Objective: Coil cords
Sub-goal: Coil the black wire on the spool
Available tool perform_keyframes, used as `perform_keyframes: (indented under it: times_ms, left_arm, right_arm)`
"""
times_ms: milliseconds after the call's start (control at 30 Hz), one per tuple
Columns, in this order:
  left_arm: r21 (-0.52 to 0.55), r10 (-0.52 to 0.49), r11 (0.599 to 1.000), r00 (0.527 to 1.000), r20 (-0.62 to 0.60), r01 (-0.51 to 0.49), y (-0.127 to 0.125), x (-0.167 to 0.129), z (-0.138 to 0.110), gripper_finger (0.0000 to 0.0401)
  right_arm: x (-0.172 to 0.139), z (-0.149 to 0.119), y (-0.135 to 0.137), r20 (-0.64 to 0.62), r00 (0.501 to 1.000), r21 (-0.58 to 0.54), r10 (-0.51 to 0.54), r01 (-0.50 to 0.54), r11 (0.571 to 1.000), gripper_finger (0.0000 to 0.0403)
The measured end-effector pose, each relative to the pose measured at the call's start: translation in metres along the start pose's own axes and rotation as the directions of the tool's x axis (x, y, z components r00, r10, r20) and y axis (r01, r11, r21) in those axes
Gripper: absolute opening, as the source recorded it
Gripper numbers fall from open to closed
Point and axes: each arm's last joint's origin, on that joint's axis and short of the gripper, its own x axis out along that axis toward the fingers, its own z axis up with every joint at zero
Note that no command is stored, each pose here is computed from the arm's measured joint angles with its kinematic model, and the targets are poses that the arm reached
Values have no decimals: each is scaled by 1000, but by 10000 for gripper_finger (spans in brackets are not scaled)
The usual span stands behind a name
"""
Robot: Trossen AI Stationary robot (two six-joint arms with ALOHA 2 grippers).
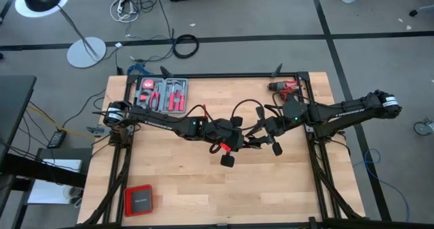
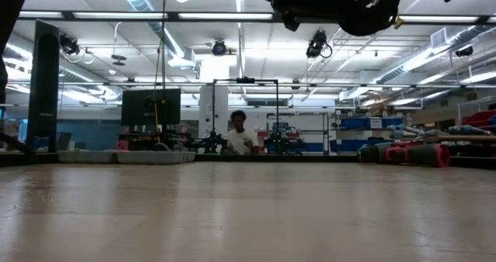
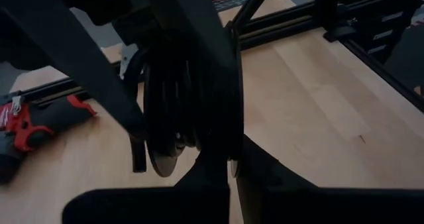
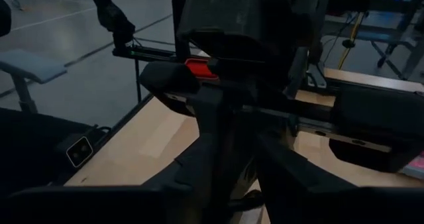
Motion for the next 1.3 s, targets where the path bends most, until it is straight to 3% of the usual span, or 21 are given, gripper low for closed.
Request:
perform_keyframes:
  times_ms: [233,467,700,1000,1300]
  left_arm:
    - [-13,-11,1000,1000,6,11,-11,0,0,7]
    - [-53,-11,999,1000,19,12,-24,5,-18,7]
    - [-86,4,996,999,37,-1,-36,9,-44,7]
    - [-99,-4,995,997,79,12,-44,8,-77,7]
    - [-99,-8,995,999,45,12,-44,7,-84,7]
  right_arm:
    - [0,-3,1,-20,999,66,49,-48,997,102]
    - [16,-23,3,-59,995,153,86,-76,985,99]
    - [33,-48,6,27,995,151,97,-100,983,99]
    - [61,-69,3,48,989,117,142,-147,982,98]
    - [65,-76,-12,68,984,195,163,-173,965,98]
